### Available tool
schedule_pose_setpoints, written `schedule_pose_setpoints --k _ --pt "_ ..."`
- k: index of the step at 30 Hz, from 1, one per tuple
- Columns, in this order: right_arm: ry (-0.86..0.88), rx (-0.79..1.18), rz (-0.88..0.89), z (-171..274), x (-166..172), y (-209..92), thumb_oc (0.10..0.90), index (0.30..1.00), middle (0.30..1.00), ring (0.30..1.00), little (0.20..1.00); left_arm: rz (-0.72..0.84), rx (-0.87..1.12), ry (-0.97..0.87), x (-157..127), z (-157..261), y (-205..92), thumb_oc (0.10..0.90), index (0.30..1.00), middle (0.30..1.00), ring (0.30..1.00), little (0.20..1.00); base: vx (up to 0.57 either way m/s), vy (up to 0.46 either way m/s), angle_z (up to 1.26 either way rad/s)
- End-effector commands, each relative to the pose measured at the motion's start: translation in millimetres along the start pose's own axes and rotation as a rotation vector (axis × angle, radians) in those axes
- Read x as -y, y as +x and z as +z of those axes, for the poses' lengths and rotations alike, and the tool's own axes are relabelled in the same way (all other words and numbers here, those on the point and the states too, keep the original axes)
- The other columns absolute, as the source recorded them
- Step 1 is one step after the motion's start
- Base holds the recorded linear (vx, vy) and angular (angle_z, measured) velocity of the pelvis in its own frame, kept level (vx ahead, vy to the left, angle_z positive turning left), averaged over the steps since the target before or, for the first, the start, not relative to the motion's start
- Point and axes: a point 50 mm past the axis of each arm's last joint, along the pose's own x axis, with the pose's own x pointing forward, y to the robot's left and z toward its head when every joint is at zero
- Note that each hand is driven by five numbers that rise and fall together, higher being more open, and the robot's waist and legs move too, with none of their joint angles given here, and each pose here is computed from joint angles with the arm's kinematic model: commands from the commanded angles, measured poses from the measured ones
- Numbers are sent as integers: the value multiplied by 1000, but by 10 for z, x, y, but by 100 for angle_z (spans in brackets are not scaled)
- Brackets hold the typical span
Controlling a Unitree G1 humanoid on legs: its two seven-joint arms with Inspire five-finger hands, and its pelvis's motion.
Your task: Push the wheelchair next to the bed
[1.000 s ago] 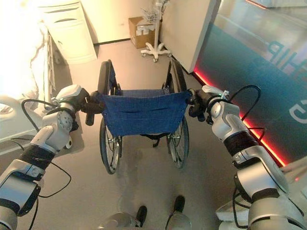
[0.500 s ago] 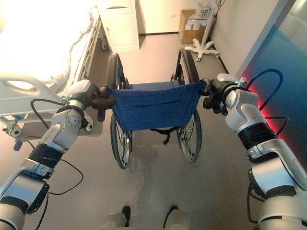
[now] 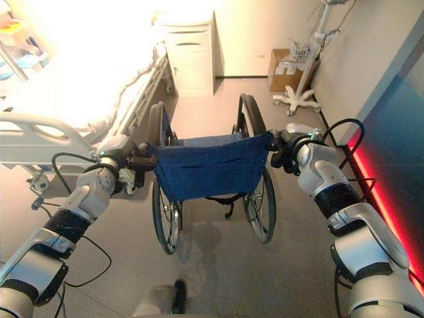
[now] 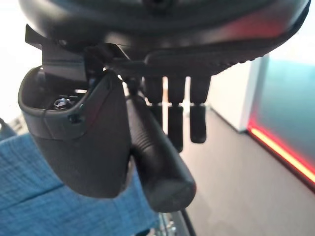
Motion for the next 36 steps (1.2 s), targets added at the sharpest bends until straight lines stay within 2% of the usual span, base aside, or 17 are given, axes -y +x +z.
schedule_pose_setpoints --k 1,8,10,15,22,30,33,36 --pt "-225 243 -121 531 201 -93 400 300 300 300 300 -175 62 176 543 -4 -95 400 300 300 300 300 615 234 -56" --pt "-238 274 -61 545 25 -68 400 300 300 300 300 -208 37 152 513 -121 -99 400 300 300 300 300 465 223 -18" --pt "-209 281 -37 506 -107 -69 400 300 300 300 300 -234 42 189 531 -160 -125 400 300 300 300 300 501 220 -7" --pt "-199 267 -17 482 -183 -77 400 300 300 300 300 -248 66 214 639 -109 -127 400 300 300 300 300 408 141 21" --pt "-200 192 -112 397 78 -43 400 300 300 300 300 -157 146 231 420 132 -38 400 300 300 300 300 328 -205 40" --pt "-199 137 -75 460 248 -102 400 300 300 300 300 -172 171 202 646 240 -63 400 300 300 300 300 507 -191 74" --pt "-155 108 -59 377 289 -91 400 300 300 300 300 -153 186 189 597 246 -52 400 300 300 300 300 499 -219 72" --pt "-131 73 -49 169 313 -94 400 300 300 300 300 -82 189 137 417 280 13 400 300 300 300 300 388 -144 99"
